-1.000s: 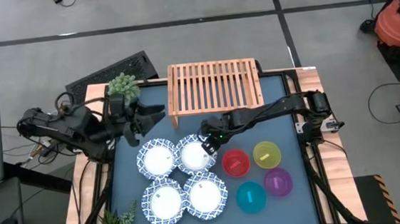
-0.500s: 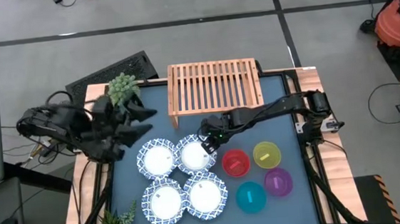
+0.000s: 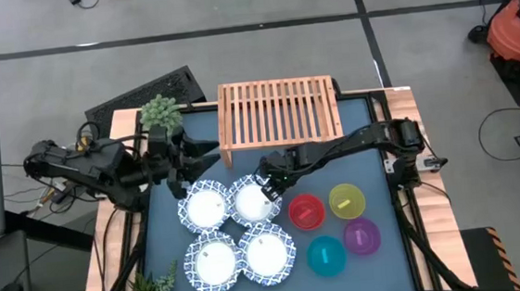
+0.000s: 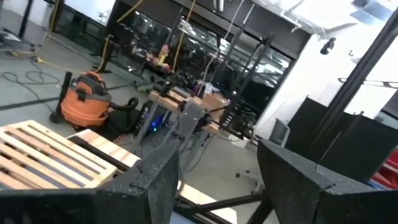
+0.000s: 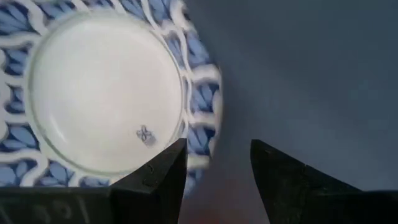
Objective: Place and stack bowls onto a shelf
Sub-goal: Put the top right white patterned bowl on the shelf
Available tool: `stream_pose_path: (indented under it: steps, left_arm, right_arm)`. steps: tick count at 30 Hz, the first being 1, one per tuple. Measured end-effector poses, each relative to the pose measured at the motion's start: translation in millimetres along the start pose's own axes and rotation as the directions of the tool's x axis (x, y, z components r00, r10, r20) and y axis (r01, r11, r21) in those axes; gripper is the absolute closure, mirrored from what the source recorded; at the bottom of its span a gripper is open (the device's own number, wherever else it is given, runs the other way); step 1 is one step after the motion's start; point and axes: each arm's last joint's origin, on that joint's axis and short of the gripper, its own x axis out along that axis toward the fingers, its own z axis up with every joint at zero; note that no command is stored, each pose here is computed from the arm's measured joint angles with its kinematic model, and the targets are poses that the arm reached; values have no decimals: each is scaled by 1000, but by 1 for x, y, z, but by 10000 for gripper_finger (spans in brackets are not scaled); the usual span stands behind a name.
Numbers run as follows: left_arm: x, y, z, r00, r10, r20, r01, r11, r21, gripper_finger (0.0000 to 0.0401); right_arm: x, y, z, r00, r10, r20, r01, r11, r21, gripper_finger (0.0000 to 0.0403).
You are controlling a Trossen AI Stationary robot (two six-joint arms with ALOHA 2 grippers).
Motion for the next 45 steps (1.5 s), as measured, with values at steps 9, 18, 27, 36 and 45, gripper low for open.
stream_pose_path:
  steps: [9,18,27,36,45]
  left_arm:
    - [1,2,3,999,24,26,-23,999,-38,200]
    - [2,4,2,999,47,28,-44,995,-90,200]
    - [3,10,5,986,145,76,-136,983,-120,200]
    - [4,11,2,986,155,56,-149,983,-105,200]
    - [5,16,5,975,205,81,-196,975,-105,200]
  right_arm:
    - [15,-1,2,999,26,-34,-26,1000,5,202]
    - [11,-4,5,1000,13,-22,-13,1000,-4,331]
    - [3,-12,9,997,28,-65,-30,999,-31,374]
    - [-49,-17,15,994,96,-56,-101,991,-93,380]
    - [-124,-29,20,921,387,-39,-388,913,-124,380]
